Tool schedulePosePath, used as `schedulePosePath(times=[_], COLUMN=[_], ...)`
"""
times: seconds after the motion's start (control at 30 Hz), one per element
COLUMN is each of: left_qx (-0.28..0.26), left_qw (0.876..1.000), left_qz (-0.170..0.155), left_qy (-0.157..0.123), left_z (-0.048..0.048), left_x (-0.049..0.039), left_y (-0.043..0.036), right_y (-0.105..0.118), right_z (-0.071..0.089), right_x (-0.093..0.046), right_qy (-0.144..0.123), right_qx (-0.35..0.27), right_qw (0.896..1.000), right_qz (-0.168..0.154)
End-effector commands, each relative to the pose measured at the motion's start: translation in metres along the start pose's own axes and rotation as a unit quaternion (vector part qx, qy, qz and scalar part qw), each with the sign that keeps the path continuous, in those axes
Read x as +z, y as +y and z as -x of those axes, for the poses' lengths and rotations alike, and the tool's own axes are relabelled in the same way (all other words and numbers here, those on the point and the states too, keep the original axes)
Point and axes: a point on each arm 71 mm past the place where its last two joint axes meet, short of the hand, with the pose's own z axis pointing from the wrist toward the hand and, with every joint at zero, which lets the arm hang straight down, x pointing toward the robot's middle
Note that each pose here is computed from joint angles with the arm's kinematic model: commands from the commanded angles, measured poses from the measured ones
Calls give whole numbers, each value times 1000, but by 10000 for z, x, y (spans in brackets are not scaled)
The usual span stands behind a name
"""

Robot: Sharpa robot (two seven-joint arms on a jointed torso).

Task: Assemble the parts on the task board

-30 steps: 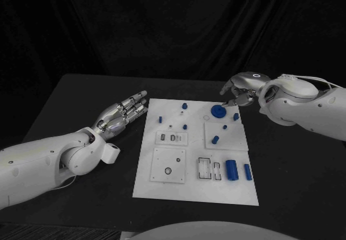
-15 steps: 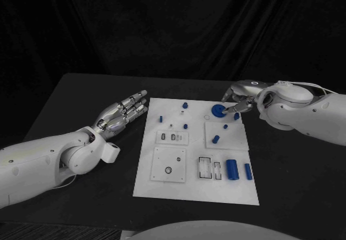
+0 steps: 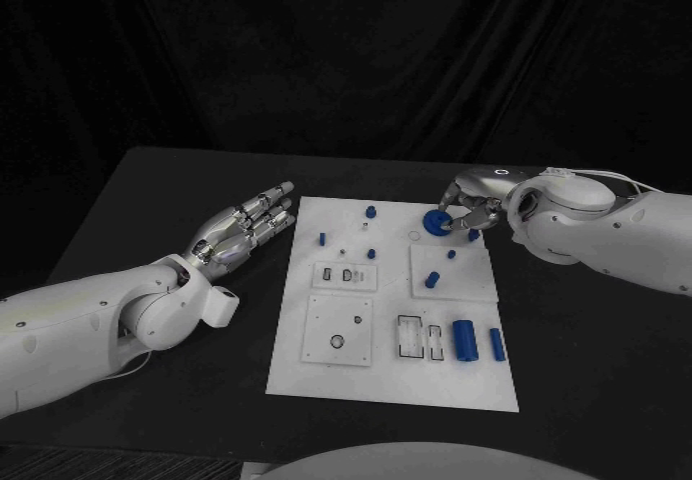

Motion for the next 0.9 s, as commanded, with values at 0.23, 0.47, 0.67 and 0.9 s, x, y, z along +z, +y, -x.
schedulePosePath(times=[0.23,0.47,0.67,0.9], left_qx=[-5,-6,-7,-8], left_qw=[1000,1000,1000,1000], left_qz=[-5,-3,0,2], left_qy=[8,9,10,11], left_z=[-22,-22,-24,-22], left_x=[10,1,-6,-12], left_y=[-9,-8,-8,-6], right_y=[25,13,37,75], right_z=[-58,-152,-200,-224], right_x=[39,74,82,77], right_qy=[2,16,15,14], right_qx=[-1,-2,-13,-18], right_qw=[1000,1000,1000,1000], right_qz=[1,-5,-1,7])
